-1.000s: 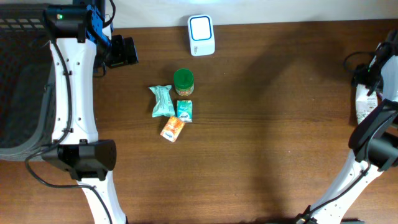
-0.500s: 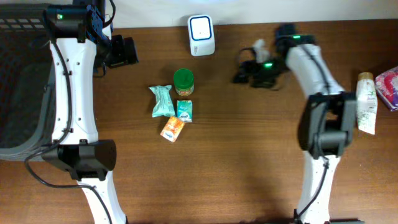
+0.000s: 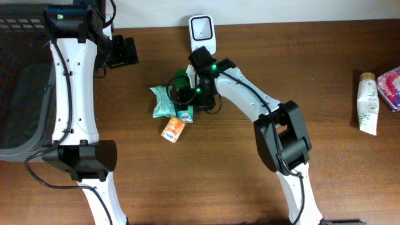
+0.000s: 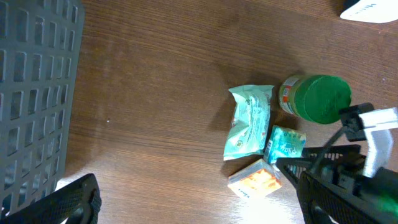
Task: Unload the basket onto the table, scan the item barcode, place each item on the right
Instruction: 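Swing right gripper to the small teal box and grasp it, then lift the teal box and hold it near the scanner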
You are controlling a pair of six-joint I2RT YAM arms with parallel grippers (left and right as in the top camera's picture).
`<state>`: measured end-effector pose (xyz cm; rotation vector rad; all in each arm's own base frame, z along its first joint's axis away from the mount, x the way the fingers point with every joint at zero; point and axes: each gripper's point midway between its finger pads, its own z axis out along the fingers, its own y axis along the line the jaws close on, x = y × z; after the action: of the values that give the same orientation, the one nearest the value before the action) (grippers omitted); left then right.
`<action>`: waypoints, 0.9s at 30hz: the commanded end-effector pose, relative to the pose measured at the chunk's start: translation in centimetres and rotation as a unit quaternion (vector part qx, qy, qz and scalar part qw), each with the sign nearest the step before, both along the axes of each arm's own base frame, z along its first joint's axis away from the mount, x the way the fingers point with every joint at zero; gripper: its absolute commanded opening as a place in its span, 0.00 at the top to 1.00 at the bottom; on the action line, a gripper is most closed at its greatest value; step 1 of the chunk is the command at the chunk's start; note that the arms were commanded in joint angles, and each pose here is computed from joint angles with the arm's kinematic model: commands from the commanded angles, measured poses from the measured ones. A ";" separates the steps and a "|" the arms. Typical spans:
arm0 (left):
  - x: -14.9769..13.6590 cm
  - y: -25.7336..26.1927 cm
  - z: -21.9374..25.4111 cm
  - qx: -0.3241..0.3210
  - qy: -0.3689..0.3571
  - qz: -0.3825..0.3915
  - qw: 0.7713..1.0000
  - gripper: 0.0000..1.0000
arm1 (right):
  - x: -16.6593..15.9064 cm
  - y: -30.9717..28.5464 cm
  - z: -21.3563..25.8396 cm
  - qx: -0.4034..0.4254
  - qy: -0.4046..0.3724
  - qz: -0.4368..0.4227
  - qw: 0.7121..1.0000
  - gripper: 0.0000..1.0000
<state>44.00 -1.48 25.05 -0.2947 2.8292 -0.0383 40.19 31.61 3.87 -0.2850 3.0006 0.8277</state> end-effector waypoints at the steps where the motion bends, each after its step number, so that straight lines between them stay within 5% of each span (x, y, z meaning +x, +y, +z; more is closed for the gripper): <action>1: -0.2 0.0 0.9 0.005 -0.011 -0.006 1.000 0.01 | -1.4 -1.3 -2.0 -0.047 0.027 -0.039 0.998 0.35; 5: -0.2 0.0 0.9 0.005 -0.011 -0.006 1.000 0.01 | -2.1 -1.9 -3.7 -0.053 0.037 -0.041 0.997 0.79; 9: -0.2 0.0 0.9 0.005 -0.011 -0.006 1.000 0.01 | -1.9 -3.7 -2.4 -0.058 0.047 -0.047 0.996 0.96; 16: -0.2 0.0 0.9 0.005 -0.011 -0.006 1.000 0.01 | -5.1 -9.5 3.0 0.108 0.060 0.153 0.980 0.96; 22: -0.2 0.0 0.9 0.005 -0.011 -0.006 1.000 0.01 | -5.1 -14.6 -1.9 0.046 0.087 0.090 0.991 0.95; 23: -0.2 0.0 0.9 0.005 -0.011 -0.006 1.000 0.01 | -4.5 -15.2 -3.4 0.026 0.085 0.060 0.994 0.79; 24: -0.2 0.0 0.9 0.005 -0.011 -0.006 1.000 0.01 | -4.2 -15.7 -4.2 0.009 0.086 0.039 0.996 0.52; 25: -0.2 0.0 0.9 0.005 -0.011 -0.006 1.000 0.01 | -4.0 -16.4 -4.4 -0.007 0.090 0.023 0.996 0.41; 27: -0.2 0.0 0.9 0.005 -0.011 -0.006 1.000 0.01 | -3.3 -16.5 -3.7 -0.007 0.091 0.010 0.996 0.38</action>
<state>44.00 -1.48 25.05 -0.2947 2.8292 -0.0383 36.42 17.46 1.57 -0.3846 3.0813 1.0646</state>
